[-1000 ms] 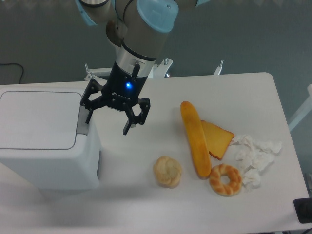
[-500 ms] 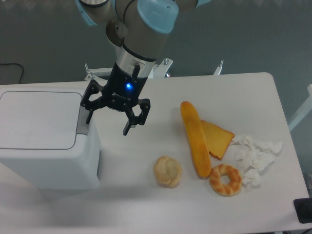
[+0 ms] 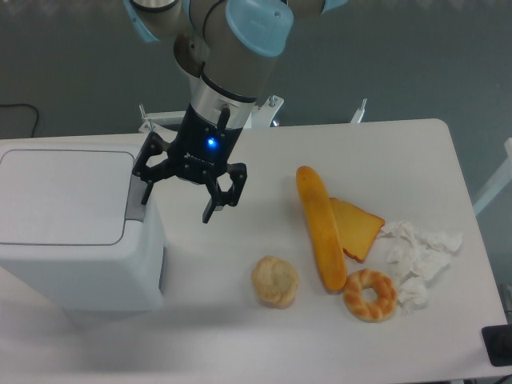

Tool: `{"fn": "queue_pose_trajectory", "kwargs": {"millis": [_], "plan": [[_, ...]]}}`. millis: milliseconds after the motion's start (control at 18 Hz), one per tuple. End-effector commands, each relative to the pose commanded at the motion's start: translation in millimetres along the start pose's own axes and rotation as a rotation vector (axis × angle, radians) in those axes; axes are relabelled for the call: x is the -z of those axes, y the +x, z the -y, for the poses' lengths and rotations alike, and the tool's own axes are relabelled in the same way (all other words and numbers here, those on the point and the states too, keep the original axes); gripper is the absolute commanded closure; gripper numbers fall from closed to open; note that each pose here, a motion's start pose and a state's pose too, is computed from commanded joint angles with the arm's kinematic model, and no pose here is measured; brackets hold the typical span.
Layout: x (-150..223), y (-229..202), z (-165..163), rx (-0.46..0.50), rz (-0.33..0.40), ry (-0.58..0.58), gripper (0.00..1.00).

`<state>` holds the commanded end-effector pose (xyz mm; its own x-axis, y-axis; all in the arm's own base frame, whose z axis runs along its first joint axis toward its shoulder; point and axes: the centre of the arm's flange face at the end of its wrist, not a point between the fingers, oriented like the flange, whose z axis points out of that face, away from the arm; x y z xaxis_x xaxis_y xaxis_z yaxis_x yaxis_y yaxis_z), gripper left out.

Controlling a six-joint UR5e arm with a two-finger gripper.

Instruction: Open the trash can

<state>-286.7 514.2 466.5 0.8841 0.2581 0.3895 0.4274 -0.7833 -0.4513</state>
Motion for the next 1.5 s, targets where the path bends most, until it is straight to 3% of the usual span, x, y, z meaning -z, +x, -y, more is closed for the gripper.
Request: {"fn": "queue_pose_trajectory", "kwargs": {"millis": [1500], "plan": [[-4.5, -3.0, -0.3, 0.003, -0.002, -0.006, 0.0]]}}
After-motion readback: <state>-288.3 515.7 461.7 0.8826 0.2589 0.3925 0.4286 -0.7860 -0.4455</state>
